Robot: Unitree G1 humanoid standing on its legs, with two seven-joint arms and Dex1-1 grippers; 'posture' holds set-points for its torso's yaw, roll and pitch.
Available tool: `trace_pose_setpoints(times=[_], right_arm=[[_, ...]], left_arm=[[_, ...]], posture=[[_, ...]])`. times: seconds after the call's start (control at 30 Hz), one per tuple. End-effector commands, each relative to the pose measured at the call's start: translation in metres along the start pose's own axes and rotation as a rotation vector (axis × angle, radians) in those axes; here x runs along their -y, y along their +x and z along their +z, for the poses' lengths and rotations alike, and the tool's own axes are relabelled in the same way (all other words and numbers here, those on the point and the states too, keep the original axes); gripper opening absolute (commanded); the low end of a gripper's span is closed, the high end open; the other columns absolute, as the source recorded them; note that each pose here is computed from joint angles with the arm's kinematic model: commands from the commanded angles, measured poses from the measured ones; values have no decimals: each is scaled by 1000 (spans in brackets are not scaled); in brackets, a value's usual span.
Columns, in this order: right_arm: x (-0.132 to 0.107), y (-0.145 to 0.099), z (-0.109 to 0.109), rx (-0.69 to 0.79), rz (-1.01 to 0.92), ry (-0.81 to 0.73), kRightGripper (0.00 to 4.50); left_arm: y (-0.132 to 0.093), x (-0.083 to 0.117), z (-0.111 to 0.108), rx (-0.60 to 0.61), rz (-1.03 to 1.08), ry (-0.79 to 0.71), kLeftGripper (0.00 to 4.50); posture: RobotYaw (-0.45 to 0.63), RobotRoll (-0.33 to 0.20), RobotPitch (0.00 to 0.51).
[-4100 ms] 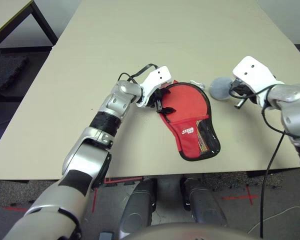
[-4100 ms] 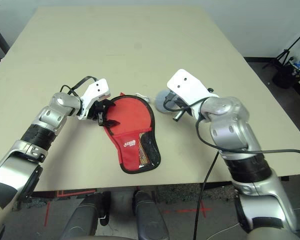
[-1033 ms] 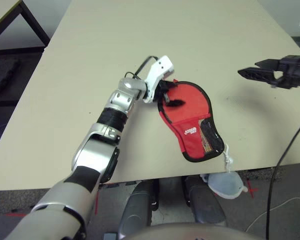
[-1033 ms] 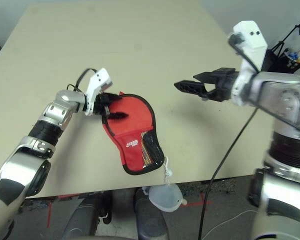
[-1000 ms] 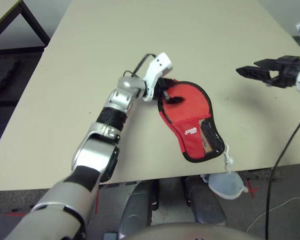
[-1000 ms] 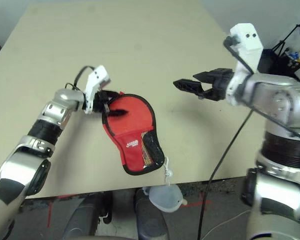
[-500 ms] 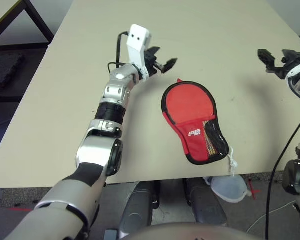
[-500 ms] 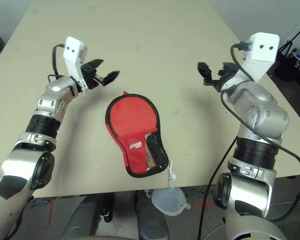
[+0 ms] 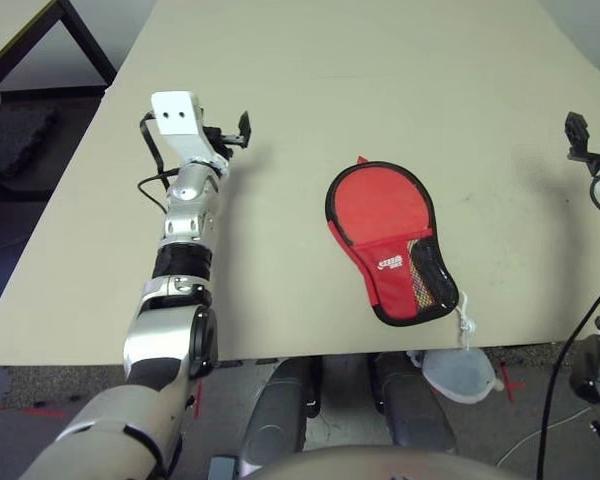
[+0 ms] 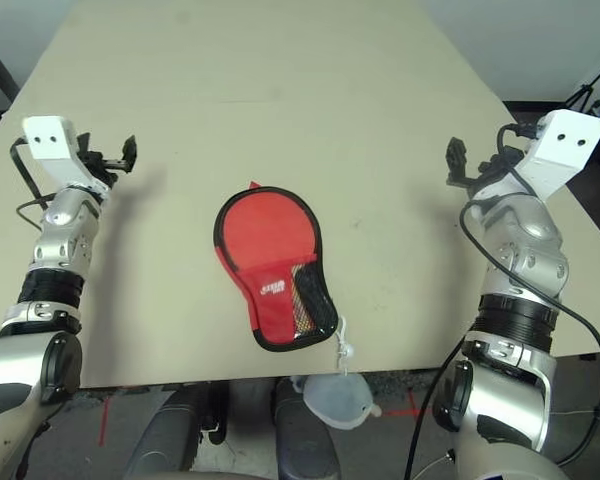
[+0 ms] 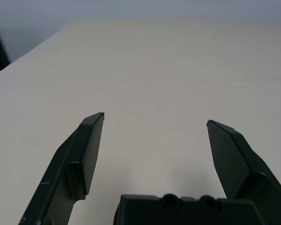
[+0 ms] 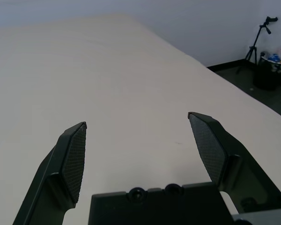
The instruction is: Store the ping-pong paddle in its case and zip it.
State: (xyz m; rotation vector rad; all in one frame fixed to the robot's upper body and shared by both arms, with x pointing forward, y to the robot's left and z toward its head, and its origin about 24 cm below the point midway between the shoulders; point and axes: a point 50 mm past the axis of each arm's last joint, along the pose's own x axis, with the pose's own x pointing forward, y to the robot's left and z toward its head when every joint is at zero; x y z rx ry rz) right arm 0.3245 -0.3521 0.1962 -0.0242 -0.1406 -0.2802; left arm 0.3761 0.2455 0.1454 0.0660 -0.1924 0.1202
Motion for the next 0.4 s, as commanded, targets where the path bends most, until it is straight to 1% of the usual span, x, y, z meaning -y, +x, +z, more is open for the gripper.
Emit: trace_pose_setpoints(times=[0.03, 0.17, 0.27, 0.4], right_arm=[[10, 2, -3, 6, -26, -10, 4479], [13, 3, -7, 4, -32, -12, 4479], [16, 3, -10, -2, -41, -11, 4479], [23, 0, -15, -12, -69, 1, 4479]], left_arm=[[-9, -5, -14, -26, 29, 21, 4500], [-14, -5, -19, -31, 42, 19, 4500], [-19, -5, -22, -22, 59, 27, 4500], [-28, -4, -32, -46, 81, 15, 4500]], posture=[[-54, 0, 239], [-55, 0, 239], [-63, 0, 222], [-73, 0, 210]])
